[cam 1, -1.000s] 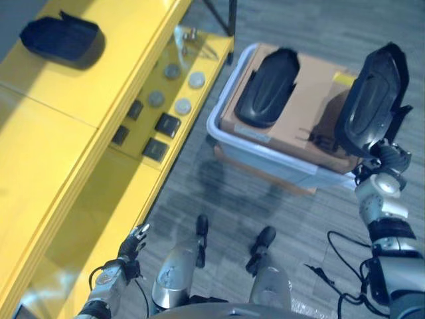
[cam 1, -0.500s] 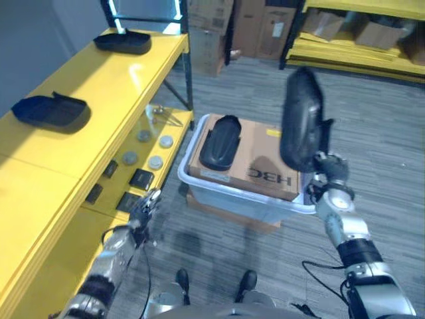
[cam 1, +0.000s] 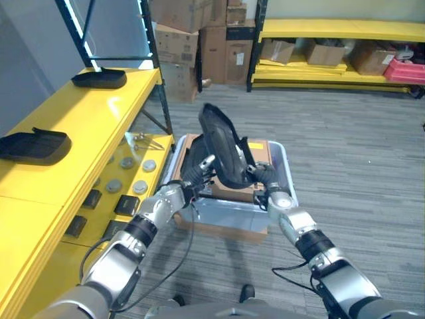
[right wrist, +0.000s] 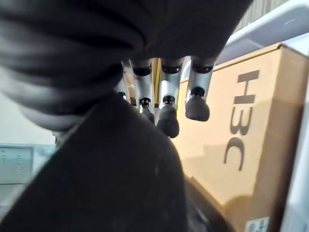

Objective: Move parts from the plastic box to the shelf.

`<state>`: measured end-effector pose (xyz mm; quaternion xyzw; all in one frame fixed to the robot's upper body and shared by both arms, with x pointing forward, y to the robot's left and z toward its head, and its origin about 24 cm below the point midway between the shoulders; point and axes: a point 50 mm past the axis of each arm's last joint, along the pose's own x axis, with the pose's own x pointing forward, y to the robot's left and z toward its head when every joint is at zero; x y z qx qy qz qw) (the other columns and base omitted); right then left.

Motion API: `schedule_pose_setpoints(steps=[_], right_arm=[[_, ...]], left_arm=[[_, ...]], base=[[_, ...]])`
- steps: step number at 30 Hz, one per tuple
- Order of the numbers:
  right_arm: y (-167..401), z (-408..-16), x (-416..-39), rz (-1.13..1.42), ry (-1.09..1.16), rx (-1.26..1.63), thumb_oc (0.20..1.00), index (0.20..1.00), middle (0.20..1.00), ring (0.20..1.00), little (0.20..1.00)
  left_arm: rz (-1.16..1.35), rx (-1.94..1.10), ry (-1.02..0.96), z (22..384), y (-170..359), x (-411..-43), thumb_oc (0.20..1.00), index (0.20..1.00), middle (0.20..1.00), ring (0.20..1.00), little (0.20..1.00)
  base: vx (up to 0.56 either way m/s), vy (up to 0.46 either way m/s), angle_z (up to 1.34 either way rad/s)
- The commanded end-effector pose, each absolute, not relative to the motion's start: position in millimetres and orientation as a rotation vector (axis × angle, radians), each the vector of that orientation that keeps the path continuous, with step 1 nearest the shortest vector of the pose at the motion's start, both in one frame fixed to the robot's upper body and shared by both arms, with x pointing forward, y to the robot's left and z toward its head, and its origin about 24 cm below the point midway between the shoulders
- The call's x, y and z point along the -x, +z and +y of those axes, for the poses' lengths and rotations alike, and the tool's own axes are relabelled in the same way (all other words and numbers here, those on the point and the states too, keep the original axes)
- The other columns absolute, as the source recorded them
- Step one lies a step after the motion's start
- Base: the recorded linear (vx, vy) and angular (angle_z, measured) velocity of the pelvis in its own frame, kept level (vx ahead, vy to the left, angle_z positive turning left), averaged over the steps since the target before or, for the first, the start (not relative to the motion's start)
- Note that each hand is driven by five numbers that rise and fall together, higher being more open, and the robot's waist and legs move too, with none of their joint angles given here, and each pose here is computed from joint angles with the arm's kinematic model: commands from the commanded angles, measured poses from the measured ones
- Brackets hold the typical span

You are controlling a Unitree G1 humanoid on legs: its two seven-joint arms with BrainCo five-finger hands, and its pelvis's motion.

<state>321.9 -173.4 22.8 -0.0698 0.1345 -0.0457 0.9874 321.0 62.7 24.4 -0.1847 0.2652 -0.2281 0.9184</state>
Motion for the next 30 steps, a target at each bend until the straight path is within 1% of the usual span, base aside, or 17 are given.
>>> schedule_pose_setpoints(steps=[1, 3, 6, 13, 28, 30], right_arm=[[70.6, -162.7, -345.3, 0.061, -0.035, 0.116, 0.2, 0.2, 0.2, 0.2, 0.2], [66.5, -164.7, -344.1, 0.078, -0.03, 0.131, 0.2, 0.2, 0.2, 0.2, 0.2], [58.1, -169.9, -341.3, 0.108, -0.03, 0.143, 0.2, 0.2, 0.2, 0.2, 0.2], [50.4, -168.9, -339.3, 0.134, 0.018, 0.182, 0.2, 0.2, 0.2, 0.2, 0.2], [40.5, -127.9, -334.9, 0.168, 0.162, 0.214, 0.2, 0.2, 0.2, 0.2, 0.2], [39.9, -119.4, -334.3, 0.171, 0.189, 0.226, 0.2, 0.2, 0.2, 0.2, 0.2]], left_arm=[[0.478, 0.395, -0.481, 55.6, 42.8, -334.4, 1.0, 1.0, 1.0, 1.0, 1.0], [0.439, 0.433, -0.467, 55.2, 51.9, -337.6, 1.0, 1.0, 1.0, 1.0, 1.0], [0.387, 0.411, -0.458, 66.2, 60.4, -343.7, 1.0, 1.0, 1.0, 1.0, 1.0], [0.389, 0.387, -0.495, 67.0, 61.0, -342.6, 1.0, 1.0, 1.0, 1.0, 1.0], [0.418, 0.285, -0.613, 29.5, 55.6, -323.0, 1.0, 1.0, 1.0, 1.0, 1.0], [0.414, 0.208, -0.637, 24.1, 53.8, -320.3, 1.0, 1.0, 1.0, 1.0, 1.0]], base=[[0.0, -0.013, -0.03], [0.0, 0.0, 0.0], [0.0, 0.0, 0.0], [0.0, 0.0, 0.0], [0.0, 0.0, 0.0], [0.0, 0.0, 0.0]])
